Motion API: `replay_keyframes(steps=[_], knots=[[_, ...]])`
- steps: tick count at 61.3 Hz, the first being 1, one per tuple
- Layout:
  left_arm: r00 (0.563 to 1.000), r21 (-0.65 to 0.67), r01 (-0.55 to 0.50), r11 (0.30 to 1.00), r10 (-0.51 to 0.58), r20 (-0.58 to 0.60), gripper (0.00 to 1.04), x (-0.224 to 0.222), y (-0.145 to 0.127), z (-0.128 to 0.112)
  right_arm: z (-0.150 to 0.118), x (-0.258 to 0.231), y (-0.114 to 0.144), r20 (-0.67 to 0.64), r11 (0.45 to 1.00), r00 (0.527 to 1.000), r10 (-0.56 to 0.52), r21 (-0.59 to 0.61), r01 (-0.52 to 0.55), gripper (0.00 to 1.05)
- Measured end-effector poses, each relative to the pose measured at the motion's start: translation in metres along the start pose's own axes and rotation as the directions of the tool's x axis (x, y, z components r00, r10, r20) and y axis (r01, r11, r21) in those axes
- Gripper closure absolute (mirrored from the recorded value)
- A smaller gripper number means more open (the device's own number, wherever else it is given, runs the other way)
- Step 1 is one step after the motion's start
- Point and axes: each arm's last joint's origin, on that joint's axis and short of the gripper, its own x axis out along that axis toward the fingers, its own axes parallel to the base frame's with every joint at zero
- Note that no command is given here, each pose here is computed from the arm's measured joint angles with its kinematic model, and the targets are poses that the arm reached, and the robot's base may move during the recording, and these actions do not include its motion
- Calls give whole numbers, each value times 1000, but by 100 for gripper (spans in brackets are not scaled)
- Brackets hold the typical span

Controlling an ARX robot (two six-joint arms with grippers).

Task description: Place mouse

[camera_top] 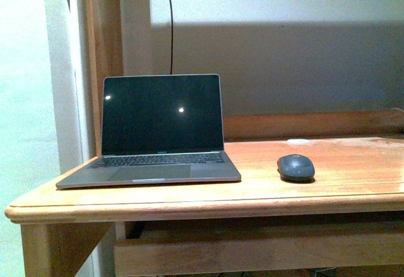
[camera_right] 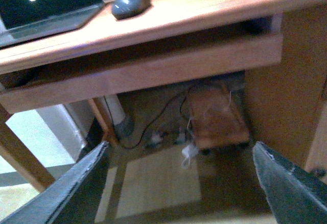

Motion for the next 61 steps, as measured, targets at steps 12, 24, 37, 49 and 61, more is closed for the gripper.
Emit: replay_keyframes(steps=[12, 24, 37, 49, 61], knots=[[1000, 0, 0, 1000, 0, 0, 8, 0, 0, 0, 4, 0, -11, 23, 992, 1000, 4, -122, -1, 60], [1000, 0, 0, 1000, 0, 0, 8, 0, 0, 0, 4, -1, -12, 27, 990, 1000, 0, -142, 4, 93], [1000, 0, 0, 1000, 0, 0, 8, 0, 0, 0, 4, -1, -12, 27, 988, 1000, -2, -151, 6, 88], [1000, 0, 0, 1000, 0, 0, 8, 0, 0, 0, 4, -1, -12, 27, 988, 1000, -2, -151, 6, 54], [1000, 0, 0, 1000, 0, 0, 8, 0, 0, 0, 4, -1, -12, 27, 988, 1000, -2, -151, 6, 21]])
